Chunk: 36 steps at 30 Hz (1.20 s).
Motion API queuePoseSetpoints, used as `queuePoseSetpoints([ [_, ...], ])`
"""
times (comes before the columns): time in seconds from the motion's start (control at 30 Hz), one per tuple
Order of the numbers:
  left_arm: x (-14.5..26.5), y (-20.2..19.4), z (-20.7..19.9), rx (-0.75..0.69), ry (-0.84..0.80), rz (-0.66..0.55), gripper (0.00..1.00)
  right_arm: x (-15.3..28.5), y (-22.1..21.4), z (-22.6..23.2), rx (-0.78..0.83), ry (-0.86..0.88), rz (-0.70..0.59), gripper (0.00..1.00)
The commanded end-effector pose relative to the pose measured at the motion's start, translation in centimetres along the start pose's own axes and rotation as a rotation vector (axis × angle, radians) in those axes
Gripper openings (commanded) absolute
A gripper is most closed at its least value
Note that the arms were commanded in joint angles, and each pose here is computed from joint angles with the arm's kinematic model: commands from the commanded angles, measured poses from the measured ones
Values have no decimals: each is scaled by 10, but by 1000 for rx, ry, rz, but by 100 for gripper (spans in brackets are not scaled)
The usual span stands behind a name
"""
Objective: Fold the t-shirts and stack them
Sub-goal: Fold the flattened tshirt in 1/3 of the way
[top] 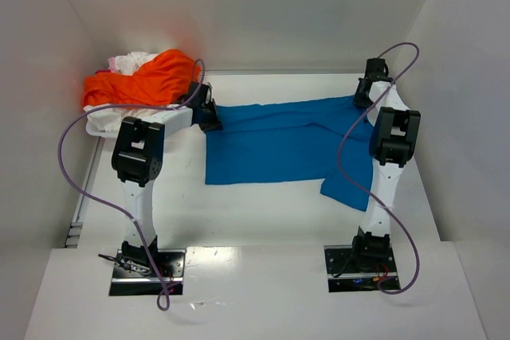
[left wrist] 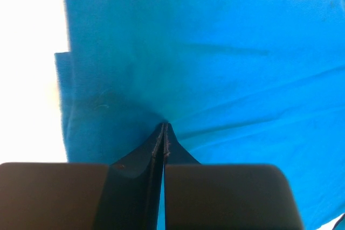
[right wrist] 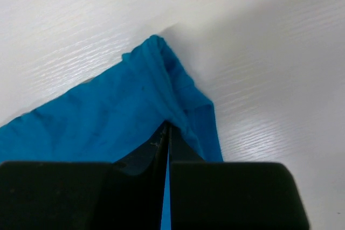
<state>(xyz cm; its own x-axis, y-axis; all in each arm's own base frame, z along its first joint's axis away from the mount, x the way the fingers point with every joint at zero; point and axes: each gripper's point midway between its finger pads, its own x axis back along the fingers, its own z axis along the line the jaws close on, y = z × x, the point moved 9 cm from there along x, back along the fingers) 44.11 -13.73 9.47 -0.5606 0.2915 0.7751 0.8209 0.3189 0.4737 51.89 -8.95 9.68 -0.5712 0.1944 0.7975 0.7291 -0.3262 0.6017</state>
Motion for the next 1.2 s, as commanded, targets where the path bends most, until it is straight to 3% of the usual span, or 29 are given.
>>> queuePoseSetpoints([
  [0.0,13,1,12,-3,43,12,6,-8,6,-18,-27,-53,-4,5],
  [0.17,13,1,13,-22,42,13,7,9,20,-12,-31,16,-44,10],
  [0.33,25,15,1,-93,-21,-19,18,72,48,-3,-52,123,-145,18],
  [0.43,44,30,-16,-158,-123,-76,41,109,50,4,-40,193,-203,29],
  [0.5,57,42,-27,-200,-187,-137,58,116,33,12,-14,241,-168,35],
  [0.63,65,54,-39,-250,-255,-166,69,126,4,31,22,356,-112,51],
  [0.9,71,61,-48,-284,-318,-173,74,113,-56,76,240,350,-39,65],
  [1.17,90,55,-48,-316,-317,-184,79,82,-53,83,227,216,-3,62],
])
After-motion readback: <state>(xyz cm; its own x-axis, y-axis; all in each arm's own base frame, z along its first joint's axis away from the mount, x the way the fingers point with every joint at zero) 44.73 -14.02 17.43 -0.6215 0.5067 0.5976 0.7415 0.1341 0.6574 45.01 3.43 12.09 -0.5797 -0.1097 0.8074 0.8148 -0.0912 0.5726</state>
